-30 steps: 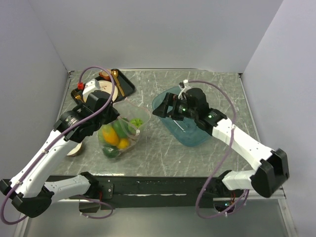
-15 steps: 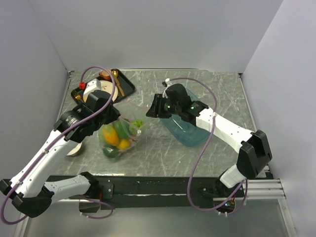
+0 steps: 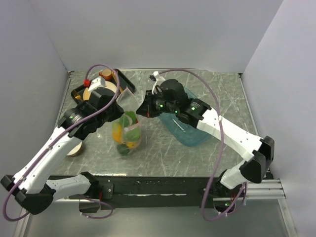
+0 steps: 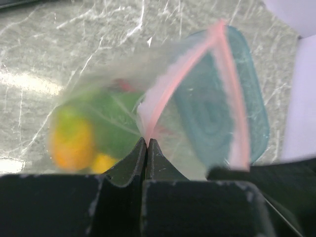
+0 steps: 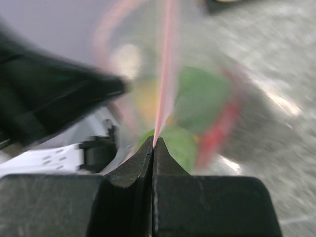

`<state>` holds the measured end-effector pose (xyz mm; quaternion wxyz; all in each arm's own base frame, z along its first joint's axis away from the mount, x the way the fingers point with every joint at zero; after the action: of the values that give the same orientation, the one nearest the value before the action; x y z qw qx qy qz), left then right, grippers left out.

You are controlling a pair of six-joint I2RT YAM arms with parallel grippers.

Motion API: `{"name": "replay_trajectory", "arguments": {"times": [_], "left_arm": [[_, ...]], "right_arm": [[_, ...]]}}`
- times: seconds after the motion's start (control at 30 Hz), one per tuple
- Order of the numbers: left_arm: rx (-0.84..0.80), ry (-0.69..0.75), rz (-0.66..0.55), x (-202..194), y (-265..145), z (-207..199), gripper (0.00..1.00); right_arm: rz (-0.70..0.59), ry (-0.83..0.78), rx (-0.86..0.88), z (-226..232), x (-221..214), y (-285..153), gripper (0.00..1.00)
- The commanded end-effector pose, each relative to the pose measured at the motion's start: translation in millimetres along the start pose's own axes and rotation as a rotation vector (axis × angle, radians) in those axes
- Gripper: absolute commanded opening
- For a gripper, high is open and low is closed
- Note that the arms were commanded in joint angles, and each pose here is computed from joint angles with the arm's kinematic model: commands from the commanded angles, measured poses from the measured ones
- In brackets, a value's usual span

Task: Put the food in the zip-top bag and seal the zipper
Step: Adjust the zipper food storage bag at the center of the board.

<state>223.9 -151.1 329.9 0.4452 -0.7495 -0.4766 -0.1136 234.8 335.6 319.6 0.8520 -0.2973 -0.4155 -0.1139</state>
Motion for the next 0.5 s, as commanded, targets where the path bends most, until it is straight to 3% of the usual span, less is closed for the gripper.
{"name": "replay_trajectory", "arguments": {"times": [0.0,0.33,0.47], "left_arm": [[-0.068,-0.057,-0.108,30,-33,-6,0.01],[-0.012,-0.103,-0.312,83,-98,11,0.01],[-0.012,-0.06,-0.302,85,-97,5,0.01]], "right_arm": [[-0.011,-0.032,0.034,11,15,-7,0.0],[-0.017,-0.036,0.184,47,41,9,0.0],[-0.041,-0.023,0.215,55,51,15,0.0]]}}
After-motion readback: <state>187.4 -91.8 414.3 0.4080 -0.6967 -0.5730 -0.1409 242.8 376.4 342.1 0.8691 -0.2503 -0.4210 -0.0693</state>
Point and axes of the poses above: each gripper's point midway between its finger pads, its own y axis out along the fingers, its own z axis along the line the jaws close on, x = y × z, the point moved 5 cm from there along -y, back along the fingers, and after that the axes turned 8 degrees about -y, right-handed, at the moved point
